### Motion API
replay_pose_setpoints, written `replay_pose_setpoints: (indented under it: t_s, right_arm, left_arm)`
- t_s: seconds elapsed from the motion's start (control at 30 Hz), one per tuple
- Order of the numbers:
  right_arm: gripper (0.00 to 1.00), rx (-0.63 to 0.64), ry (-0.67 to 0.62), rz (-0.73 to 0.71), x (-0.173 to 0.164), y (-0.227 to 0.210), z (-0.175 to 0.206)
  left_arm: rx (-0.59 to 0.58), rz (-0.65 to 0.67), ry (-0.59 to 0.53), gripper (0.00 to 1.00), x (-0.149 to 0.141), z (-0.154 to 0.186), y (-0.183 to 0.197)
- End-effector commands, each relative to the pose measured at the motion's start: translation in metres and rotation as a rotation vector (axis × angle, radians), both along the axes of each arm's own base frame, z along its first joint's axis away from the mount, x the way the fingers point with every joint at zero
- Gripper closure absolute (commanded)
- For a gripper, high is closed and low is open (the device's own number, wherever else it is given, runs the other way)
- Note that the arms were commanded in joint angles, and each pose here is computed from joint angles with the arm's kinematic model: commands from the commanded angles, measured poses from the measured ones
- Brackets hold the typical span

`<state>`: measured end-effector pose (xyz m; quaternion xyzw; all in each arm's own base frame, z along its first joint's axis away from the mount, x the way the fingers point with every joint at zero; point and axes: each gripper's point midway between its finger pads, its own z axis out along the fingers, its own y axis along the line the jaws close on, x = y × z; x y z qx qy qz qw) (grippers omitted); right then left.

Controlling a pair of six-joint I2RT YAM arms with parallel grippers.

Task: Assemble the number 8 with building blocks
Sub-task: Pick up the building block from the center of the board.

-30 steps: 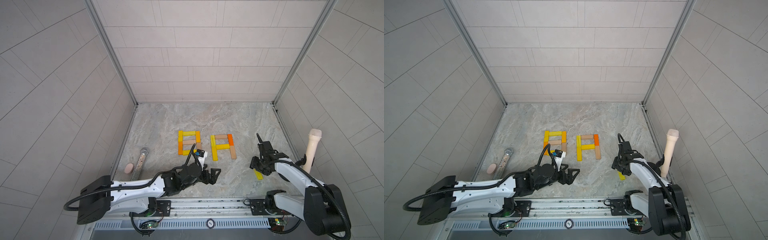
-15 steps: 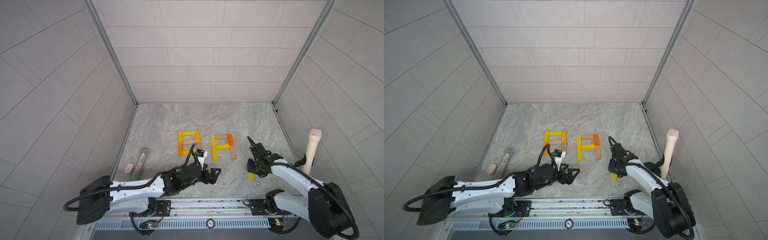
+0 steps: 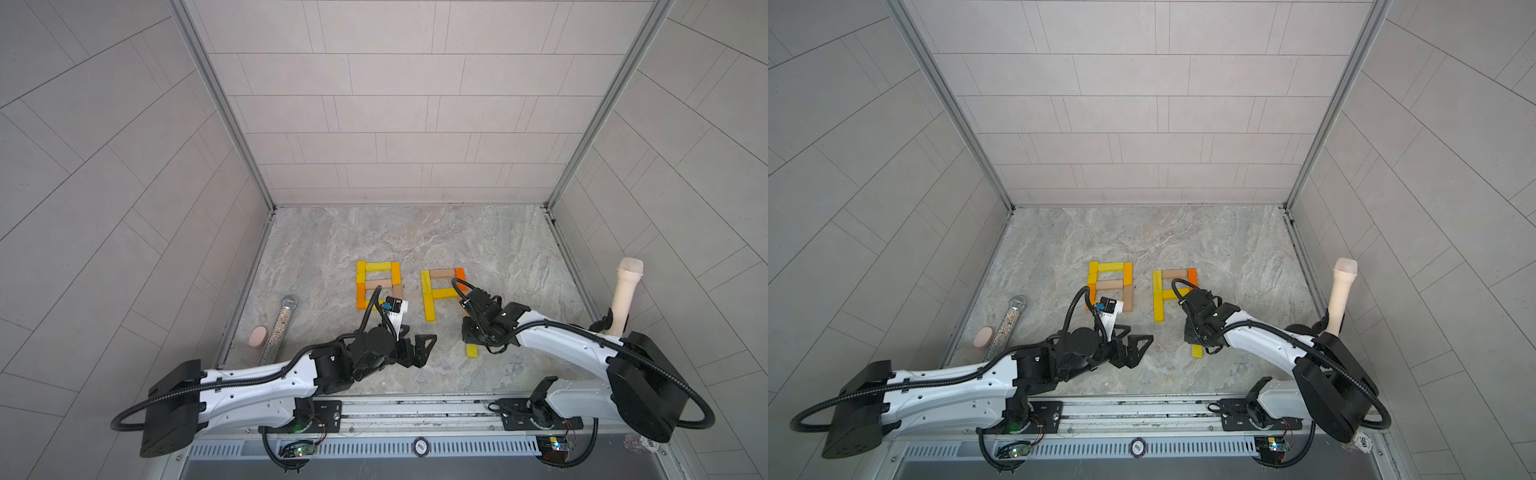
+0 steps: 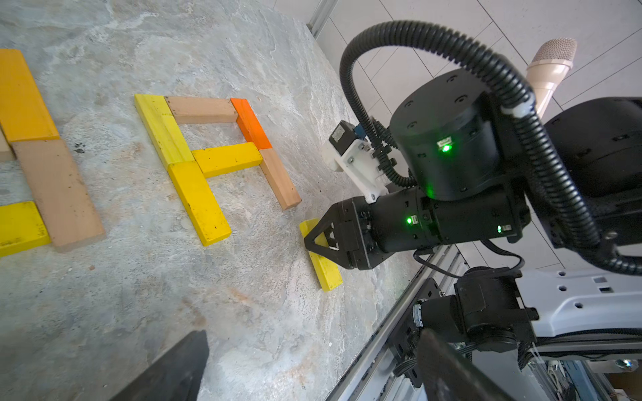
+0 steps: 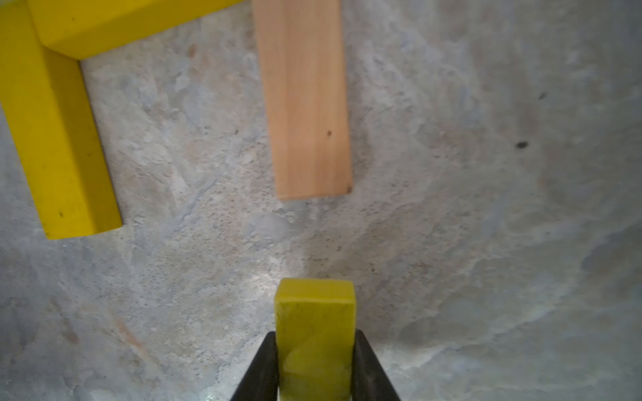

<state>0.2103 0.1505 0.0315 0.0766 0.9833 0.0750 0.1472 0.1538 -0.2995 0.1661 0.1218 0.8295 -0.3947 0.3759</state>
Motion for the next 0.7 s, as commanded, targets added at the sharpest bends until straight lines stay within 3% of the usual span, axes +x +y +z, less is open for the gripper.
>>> replay_pose_setpoints:
  t_s: [0.0, 0.13, 0.4, 0.67]
  right_arm:
    - [0.71, 0.016, -0.046, -0.037, 0.009, 0.015, 0.006]
    - [0.67, 0.02, -0.044, -0.043, 0.007, 0.023, 0.002]
    - [0.39, 0.092, -0.048, -0.084, -0.006, 0.031, 0.005]
    - [0.37, 0.241, -0.032, -0.044, -0.028, 0.053, 0.002]
  left_arm:
    - [0.029, 0.029, -0.019, 0.02, 0.004, 0.001, 0.008]
    - [0.047, 0.038, -0.029, 0.02, 0.006, 0.002, 0.012]
    - [0.14, 0.008, -0.017, 0.03, 0.0, -0.001, 0.017]
    - [0.226, -0.059, -0.06, 0.03, -0.005, -0.004, 0.008]
